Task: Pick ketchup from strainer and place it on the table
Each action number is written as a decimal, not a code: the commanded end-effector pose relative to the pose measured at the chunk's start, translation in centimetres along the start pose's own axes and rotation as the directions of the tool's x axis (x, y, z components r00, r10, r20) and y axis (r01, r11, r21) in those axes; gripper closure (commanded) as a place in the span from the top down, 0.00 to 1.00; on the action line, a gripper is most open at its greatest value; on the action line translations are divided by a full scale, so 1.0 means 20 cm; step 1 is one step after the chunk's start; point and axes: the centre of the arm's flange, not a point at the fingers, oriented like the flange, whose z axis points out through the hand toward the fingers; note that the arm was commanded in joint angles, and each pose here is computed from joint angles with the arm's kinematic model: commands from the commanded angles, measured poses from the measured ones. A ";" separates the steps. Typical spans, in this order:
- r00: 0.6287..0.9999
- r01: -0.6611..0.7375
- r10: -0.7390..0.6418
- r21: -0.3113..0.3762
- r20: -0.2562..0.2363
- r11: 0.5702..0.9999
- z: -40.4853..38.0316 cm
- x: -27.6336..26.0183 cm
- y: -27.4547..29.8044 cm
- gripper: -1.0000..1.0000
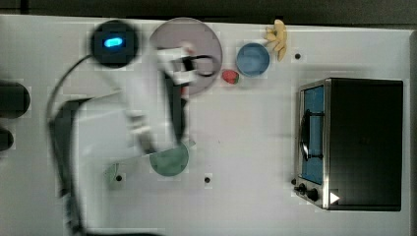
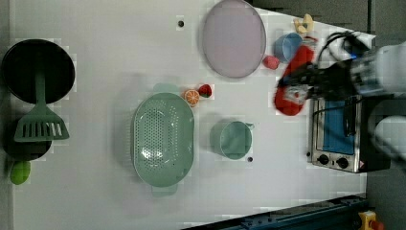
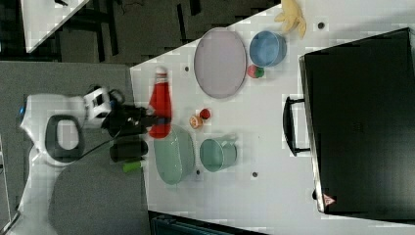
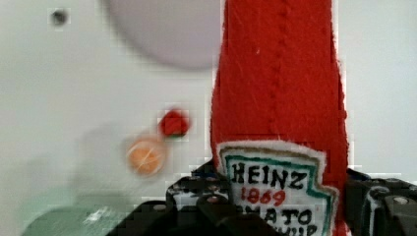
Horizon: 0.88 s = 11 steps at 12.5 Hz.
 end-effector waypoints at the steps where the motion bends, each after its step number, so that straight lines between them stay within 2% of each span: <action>1: 0.993 0.116 -0.116 -0.013 -0.017 0.993 -0.04 0.17 0.28 0.60; 4: 0.995 0.099 -0.099 -0.023 -0.004 0.995 0.10 0.26 0.51 0.60; 8: 0.996 0.075 -0.074 0.006 -0.047 0.997 0.49 0.22 0.62 0.60; 11: 0.997 0.079 -0.079 0.021 -0.025 0.997 0.82 0.13 0.64 0.60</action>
